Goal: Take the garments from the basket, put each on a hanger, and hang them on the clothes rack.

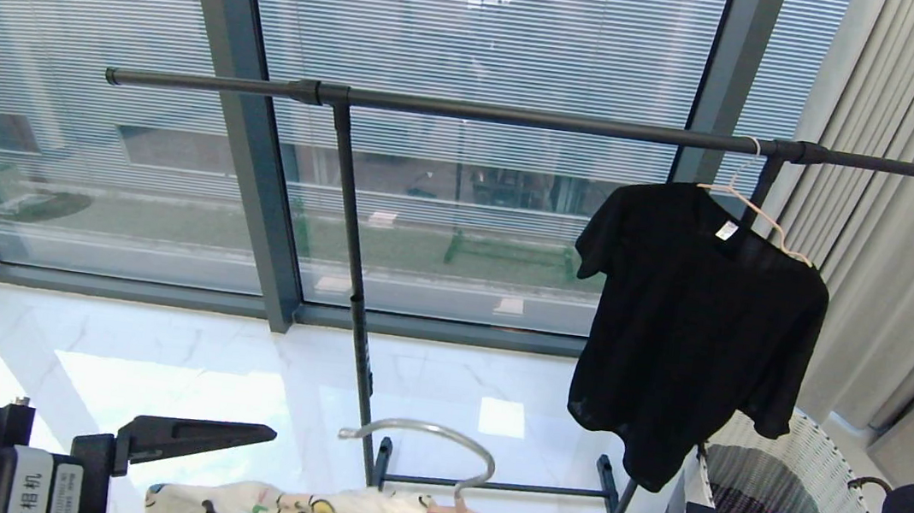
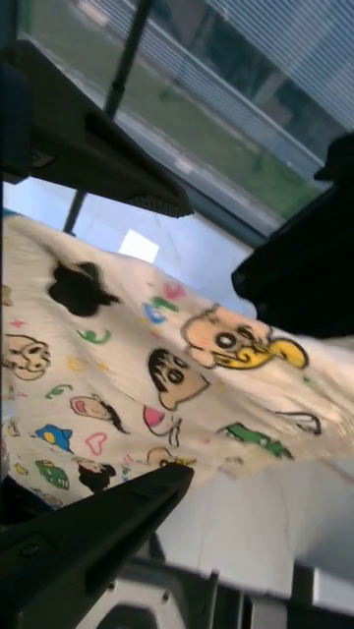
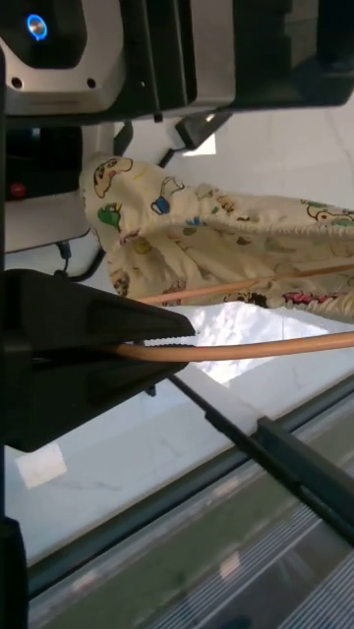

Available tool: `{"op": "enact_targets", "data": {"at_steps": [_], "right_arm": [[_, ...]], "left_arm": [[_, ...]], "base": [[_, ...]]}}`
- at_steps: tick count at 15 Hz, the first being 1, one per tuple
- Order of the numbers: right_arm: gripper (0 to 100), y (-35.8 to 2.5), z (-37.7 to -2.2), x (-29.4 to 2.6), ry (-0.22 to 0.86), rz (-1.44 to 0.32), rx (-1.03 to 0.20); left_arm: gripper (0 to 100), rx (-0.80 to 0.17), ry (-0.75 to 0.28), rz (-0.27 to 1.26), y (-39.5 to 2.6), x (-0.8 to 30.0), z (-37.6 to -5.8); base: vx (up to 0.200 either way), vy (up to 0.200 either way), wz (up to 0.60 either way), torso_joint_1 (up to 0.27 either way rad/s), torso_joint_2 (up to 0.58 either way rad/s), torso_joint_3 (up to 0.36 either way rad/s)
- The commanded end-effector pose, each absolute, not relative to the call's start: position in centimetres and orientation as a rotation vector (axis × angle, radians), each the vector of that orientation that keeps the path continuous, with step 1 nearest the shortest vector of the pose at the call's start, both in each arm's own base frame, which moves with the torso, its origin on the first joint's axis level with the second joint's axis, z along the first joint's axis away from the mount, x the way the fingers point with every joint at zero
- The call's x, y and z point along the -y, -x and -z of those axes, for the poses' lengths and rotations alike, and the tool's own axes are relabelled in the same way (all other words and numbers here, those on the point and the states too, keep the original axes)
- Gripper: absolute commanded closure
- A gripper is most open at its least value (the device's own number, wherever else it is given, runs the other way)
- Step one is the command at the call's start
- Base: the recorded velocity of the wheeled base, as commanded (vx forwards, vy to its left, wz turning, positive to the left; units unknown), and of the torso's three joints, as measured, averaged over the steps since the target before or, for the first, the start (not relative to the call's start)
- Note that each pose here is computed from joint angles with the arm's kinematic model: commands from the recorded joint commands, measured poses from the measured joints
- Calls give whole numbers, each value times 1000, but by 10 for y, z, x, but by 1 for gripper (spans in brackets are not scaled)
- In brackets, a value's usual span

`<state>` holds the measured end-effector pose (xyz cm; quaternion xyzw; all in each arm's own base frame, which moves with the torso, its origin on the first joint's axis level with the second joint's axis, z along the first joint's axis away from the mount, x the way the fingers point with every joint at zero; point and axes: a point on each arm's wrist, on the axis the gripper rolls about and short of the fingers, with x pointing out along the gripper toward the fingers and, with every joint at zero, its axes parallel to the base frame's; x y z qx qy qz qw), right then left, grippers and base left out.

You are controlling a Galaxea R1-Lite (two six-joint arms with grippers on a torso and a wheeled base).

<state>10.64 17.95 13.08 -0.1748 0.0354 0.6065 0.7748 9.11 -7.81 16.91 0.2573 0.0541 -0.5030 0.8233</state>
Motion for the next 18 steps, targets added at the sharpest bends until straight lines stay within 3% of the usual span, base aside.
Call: {"op": "enact_targets", "data": {"at_steps": [1,8,9,18], "right_arm": [[100,-99,-128,-186,396,-1360,-75],[100,-92,-130,-192,421,-1397,-38],[100,-91,-130,-192,424,-1402,-37],[100,-87,-130,-195,436,-1385,-32]], "left_arm": [[0,-162,-557,1105,-95,85,-162],[0,-223,-600,1137,-100,91,-149],[100,-219,-599,1136,-101,91,-150],[100,-196,-588,1129,-102,92,-156]], "base": [[0,0,0,0,0,0],[0,0,0,0,0,0],[0,0,0,0,0,0],[0,0,0,0,0,0]]}}
